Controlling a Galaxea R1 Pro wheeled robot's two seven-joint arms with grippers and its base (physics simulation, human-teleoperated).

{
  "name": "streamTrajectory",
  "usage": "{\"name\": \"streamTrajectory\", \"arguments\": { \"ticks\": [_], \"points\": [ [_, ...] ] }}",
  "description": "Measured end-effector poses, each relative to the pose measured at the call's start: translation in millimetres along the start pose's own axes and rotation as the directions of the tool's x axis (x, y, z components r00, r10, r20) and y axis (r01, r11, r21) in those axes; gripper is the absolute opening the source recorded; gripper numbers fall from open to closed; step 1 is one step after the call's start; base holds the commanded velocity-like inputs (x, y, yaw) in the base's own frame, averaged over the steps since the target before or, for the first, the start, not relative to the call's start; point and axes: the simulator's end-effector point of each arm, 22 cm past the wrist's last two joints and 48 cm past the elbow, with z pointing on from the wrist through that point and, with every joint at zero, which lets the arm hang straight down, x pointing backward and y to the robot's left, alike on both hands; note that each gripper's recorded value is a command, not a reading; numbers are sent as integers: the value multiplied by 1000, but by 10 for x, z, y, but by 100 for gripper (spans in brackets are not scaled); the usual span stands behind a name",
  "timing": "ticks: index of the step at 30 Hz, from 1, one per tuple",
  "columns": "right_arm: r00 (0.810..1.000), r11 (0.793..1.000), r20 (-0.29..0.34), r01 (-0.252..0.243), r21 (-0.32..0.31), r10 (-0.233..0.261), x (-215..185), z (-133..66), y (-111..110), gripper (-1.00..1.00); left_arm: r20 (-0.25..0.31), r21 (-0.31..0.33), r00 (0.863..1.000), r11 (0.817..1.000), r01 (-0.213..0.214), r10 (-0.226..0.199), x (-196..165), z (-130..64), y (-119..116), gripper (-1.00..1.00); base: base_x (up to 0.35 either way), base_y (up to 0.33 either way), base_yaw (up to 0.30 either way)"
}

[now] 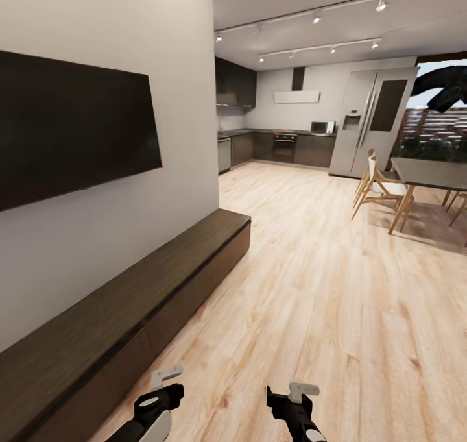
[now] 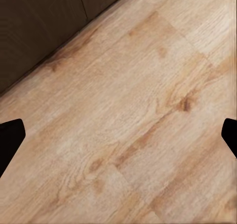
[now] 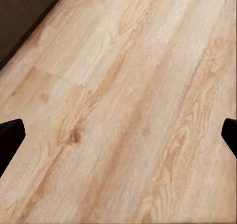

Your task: Place each of the two pumpkins and all three candles from the living room inside a cabinet in the living room (use any cabinet), then make sure every cabinet is closed, and position the cauldron so it is next to a table in the living room.

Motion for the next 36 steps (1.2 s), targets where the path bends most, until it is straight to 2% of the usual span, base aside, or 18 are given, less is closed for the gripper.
{"name": "streamTrajectory", "arguments": {
  "ticks": [36],
  "points": [
    [1000, 1000, 17, 1, -3, -1, -85, -18, 13, 100, 17, 3, 1000, 1000, 3, -3, -75, -38, -2, 100, 0, 0, -280]
  ]
}}
